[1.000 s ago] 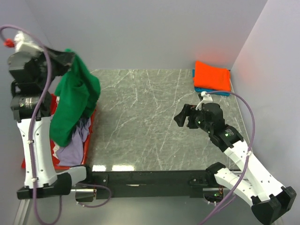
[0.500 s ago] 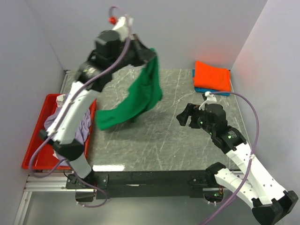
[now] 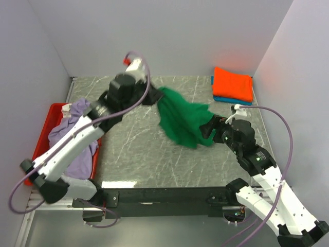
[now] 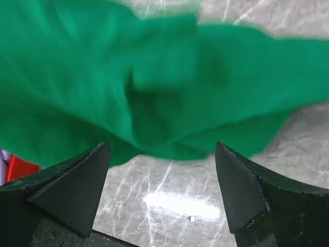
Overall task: Fold and stack the t-shirts
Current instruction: Move the tshirt to the center of the board
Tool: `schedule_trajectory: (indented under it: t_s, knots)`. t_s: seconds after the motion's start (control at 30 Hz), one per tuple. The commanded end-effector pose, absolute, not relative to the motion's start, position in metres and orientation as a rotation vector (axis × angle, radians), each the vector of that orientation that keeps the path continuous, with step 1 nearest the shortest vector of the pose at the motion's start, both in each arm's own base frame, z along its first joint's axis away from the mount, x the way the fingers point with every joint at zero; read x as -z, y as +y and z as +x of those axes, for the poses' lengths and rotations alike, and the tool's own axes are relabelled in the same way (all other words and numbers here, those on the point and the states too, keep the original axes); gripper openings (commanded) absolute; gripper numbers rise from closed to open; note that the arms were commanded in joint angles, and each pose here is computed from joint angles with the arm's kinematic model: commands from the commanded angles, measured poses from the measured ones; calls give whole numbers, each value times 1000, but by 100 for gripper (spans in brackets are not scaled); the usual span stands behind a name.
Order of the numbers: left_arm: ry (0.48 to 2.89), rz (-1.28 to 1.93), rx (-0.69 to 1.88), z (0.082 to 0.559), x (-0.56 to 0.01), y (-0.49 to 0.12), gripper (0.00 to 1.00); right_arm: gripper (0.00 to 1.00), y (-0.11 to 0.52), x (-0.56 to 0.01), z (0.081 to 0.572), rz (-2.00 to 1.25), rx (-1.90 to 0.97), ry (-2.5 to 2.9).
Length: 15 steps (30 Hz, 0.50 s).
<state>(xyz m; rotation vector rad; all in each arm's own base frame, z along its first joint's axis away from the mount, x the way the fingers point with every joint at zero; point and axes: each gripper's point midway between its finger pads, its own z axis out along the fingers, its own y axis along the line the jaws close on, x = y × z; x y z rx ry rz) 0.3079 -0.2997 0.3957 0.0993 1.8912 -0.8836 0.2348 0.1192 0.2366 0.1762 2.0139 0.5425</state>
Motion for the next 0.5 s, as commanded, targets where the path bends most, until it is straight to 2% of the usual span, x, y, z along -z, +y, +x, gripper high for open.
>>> schedule_trajectory:
  t_s: [0.0, 0.03, 0.07, 0.13, 0.17, 0.2, 0.23, 0.27, 0.3, 0.47]
  knots:
    - [1929, -65, 775, 312, -325, -254, 1, 89, 117, -228, 235, 228, -551, 1993]
    - [1953, -158, 781, 316, -302, -242, 5, 89, 118, -226, 236, 245, -563, 1990]
    - [2071, -203, 728, 307, -238, -228, 9, 89, 118, -213, 235, 251, -561, 2011]
    - [2092, -362, 739, 306, -206, -199, 24, 89, 122, -205, 235, 269, -594, 2017]
    - [2165, -401, 726, 294, -168, -189, 29, 89, 123, -193, 234, 276, -593, 2042]
    - [2148, -438, 738, 290, -165, -180, 37, 88, 125, -189, 234, 277, -601, 2051]
    - [2140, -493, 739, 291, -159, -171, 51, 88, 126, -182, 234, 290, -603, 2064]
    - [2143, -510, 731, 287, -150, -166, 53, 88, 126, -177, 235, 297, -595, 2078]
    - [2125, -519, 732, 286, -154, -163, 60, 88, 125, -174, 236, 310, -586, 2082]
    - [2107, -446, 736, 295, -175, -174, 61, 88, 123, -159, 240, 344, -555, 2108]
